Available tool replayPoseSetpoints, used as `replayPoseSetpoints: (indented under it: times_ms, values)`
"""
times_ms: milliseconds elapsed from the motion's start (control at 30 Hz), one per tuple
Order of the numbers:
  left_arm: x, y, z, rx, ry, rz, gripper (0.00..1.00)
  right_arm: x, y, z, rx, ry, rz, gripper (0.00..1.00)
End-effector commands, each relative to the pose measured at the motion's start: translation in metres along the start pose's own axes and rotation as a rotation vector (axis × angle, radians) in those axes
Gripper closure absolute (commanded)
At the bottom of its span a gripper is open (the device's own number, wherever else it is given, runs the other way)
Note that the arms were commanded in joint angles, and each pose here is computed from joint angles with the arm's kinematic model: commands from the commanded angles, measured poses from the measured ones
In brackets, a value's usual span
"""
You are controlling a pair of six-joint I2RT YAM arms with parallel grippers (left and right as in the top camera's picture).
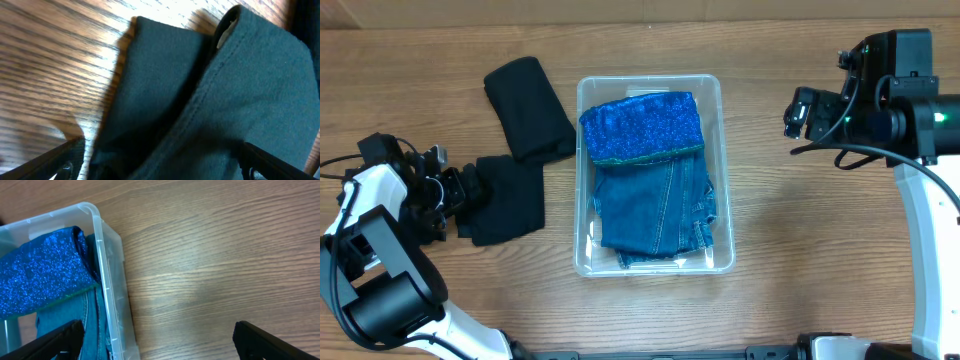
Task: Pack container
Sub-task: 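Move the left gripper to the black folded cloth and grasp it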
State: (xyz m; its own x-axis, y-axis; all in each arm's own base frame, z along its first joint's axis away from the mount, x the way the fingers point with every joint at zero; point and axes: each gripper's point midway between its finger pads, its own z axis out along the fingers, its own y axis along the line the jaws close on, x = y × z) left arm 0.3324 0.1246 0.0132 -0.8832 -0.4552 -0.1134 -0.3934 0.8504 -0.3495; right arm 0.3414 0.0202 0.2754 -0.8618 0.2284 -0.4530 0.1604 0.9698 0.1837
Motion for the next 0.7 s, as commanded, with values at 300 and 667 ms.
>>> replayPoseSetpoints:
  times_ms: [300, 667]
  values:
    - [0.049, -0.023, 0.03, 0.208, 0.226, -0.039, 0.23, -0.002, 0.001, -0.001, -0.008, -0.009, 0.003, 0.0]
    - [0.057, -0.029, 0.026, 0.225, 0.259, -0.055, 0.91, -0.002, 0.001, -0.001, -0.008, -0.009, 0.003, 0.0]
